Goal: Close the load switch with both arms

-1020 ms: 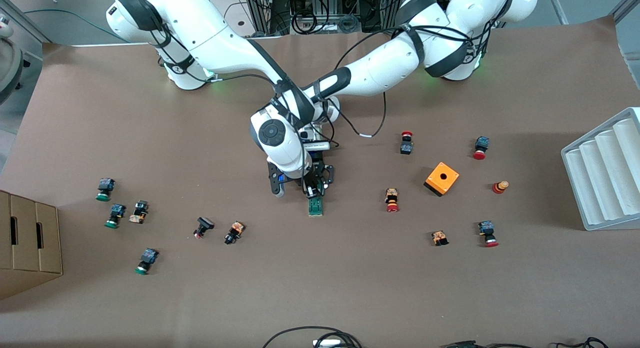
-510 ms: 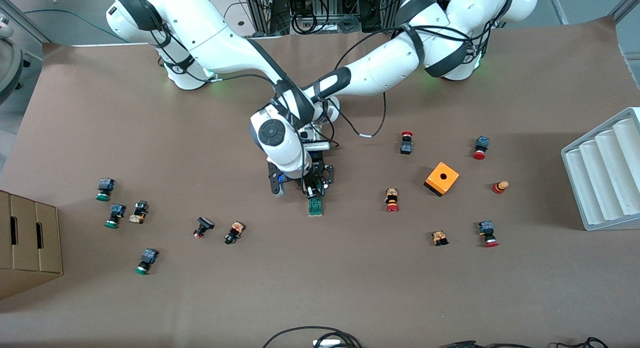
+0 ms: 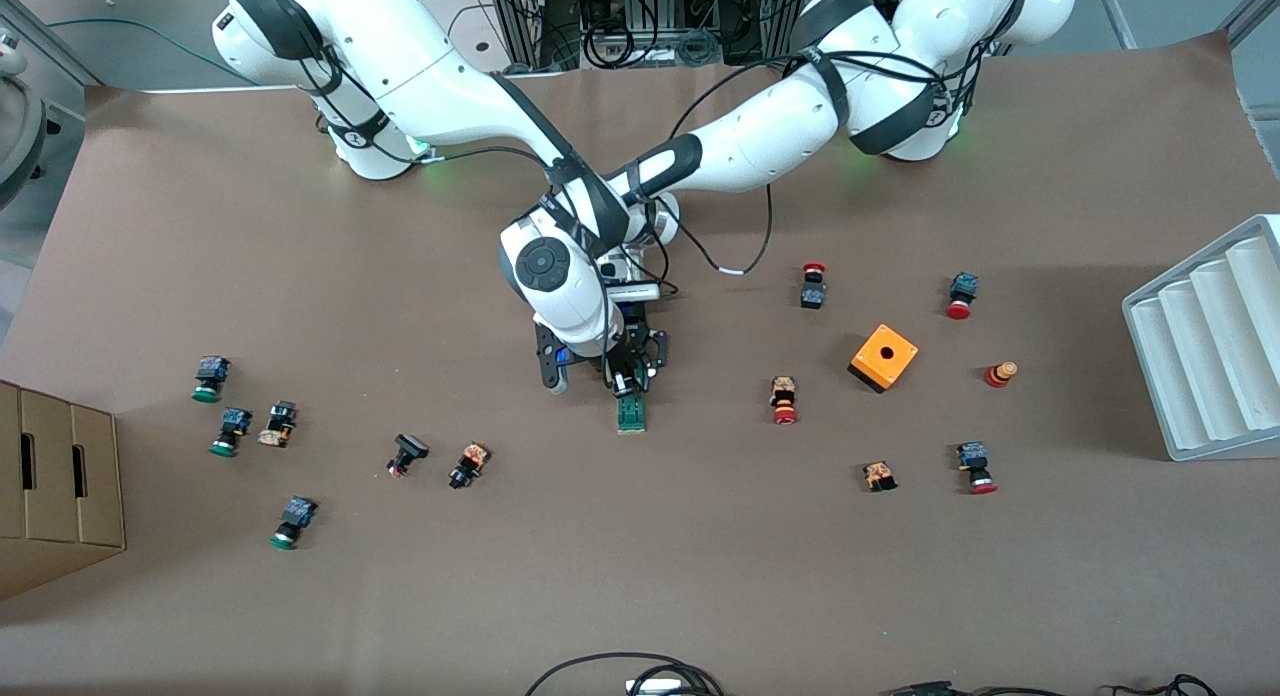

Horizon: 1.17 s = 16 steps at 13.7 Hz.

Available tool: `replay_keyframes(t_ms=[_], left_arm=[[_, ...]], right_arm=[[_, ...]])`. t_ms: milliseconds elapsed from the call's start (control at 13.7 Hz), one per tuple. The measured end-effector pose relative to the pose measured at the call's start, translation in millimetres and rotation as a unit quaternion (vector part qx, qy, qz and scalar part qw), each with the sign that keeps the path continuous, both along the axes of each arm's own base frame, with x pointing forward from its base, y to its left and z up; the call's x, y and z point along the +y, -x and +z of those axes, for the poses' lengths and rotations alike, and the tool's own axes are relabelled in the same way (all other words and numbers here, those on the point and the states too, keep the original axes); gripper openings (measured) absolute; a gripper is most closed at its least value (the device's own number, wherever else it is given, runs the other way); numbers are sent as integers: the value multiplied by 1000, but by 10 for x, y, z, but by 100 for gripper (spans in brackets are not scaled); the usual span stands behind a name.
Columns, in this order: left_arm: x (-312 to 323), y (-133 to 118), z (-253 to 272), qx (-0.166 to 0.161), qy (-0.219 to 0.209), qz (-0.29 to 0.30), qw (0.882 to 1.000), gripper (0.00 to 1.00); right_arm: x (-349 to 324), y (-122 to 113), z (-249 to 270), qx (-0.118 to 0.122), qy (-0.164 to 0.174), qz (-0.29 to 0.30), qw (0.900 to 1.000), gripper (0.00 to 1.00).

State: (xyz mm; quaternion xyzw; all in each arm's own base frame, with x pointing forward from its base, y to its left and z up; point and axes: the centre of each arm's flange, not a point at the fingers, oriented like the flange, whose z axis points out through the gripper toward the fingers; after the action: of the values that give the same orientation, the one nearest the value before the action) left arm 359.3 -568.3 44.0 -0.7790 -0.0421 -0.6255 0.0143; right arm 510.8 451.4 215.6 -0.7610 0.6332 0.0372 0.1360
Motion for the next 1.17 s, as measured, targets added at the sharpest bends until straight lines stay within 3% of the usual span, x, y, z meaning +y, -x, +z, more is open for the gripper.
replay_keyframes(t_ms=[656, 1166], left_arm=[[0, -2, 1, 0, 0, 0, 1000, 52], [-2, 2, 0, 0, 0, 0, 1000, 52]], right_arm=[[-22, -78, 105, 11, -10, -15, 1000, 40], [-64, -351, 319, -13, -26, -28, 999, 33]])
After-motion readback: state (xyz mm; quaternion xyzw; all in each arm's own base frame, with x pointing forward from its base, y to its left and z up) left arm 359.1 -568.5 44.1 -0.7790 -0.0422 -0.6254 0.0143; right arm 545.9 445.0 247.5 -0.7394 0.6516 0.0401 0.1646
